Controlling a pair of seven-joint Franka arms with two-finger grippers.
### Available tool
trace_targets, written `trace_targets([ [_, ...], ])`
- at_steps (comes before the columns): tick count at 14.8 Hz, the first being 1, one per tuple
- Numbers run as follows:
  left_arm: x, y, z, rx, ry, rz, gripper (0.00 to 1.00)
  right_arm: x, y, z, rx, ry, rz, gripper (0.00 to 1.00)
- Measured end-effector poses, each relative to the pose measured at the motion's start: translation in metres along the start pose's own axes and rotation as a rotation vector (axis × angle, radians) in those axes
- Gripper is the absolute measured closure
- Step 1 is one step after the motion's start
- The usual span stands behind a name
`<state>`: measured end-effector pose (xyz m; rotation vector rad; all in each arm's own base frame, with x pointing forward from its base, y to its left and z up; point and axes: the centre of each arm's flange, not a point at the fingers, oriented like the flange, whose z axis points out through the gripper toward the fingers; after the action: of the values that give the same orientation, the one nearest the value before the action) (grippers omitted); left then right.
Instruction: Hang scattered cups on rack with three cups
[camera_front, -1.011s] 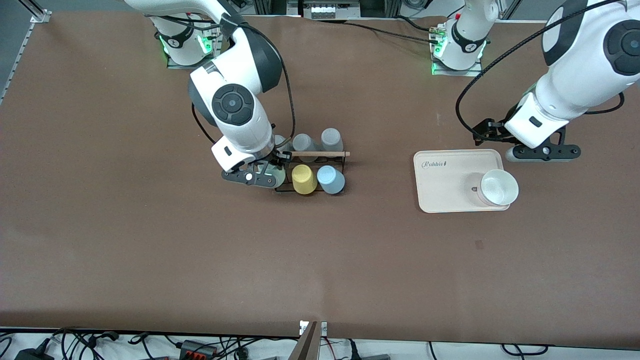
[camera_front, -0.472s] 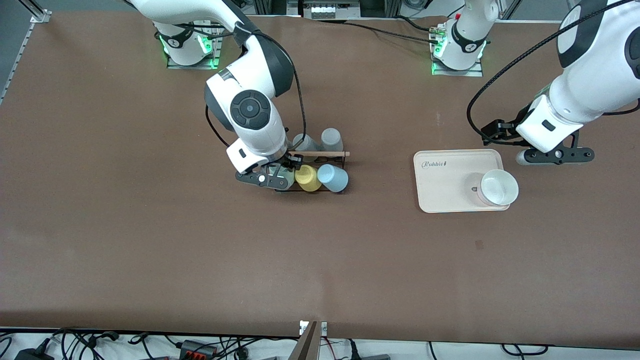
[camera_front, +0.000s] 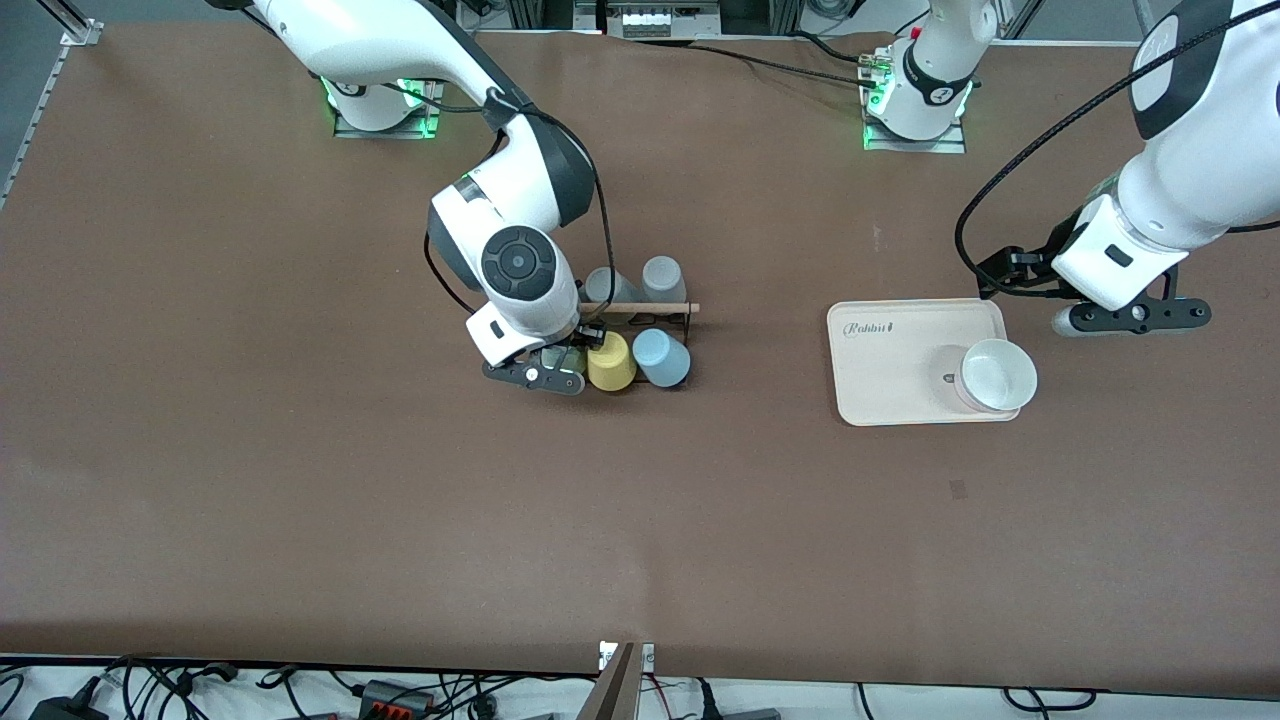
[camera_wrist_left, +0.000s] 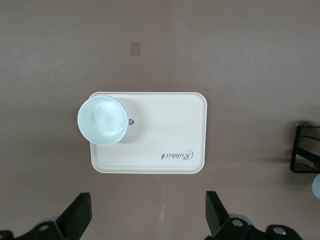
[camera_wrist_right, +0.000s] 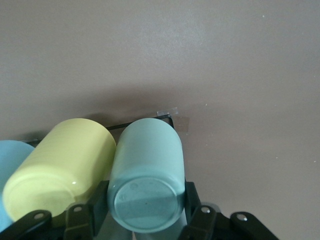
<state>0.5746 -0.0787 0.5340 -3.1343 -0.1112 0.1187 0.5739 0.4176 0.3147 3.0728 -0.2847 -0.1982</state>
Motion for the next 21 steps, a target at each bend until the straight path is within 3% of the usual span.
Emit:
trace_targets([
  [2, 0.0, -0.003, 0.001, 0.0, 0.001, -0.005, 0.0, 0.001, 0.0, -0.002, 0.003, 0.003, 0.001, 0.32],
  [6, 0.0, -0.005, 0.0, 0.0, 0.003, -0.009, 0.0, 0.008, 0.001, -0.015, 0.02, 0.026, -0.037, 0.0],
  [10, -0.001, -0.004, -0.001, 0.001, 0.005, -0.007, 0.0, 0.044, 0.039, -0.074, 0.044, 0.066, -0.087, 0.0],
  [15, -0.001, -0.004, -0.001, 0.001, 0.006, -0.006, 0.0, 0.109, 0.179, -0.161, 0.041, 0.07, -0.069, 0.0],
  [21, -0.001, -0.004, -0.001, 0.001, 0.005, -0.007, 0.0, 0.117, 0.325, -0.238, 0.011, 0.075, -0.055, 0.0],
])
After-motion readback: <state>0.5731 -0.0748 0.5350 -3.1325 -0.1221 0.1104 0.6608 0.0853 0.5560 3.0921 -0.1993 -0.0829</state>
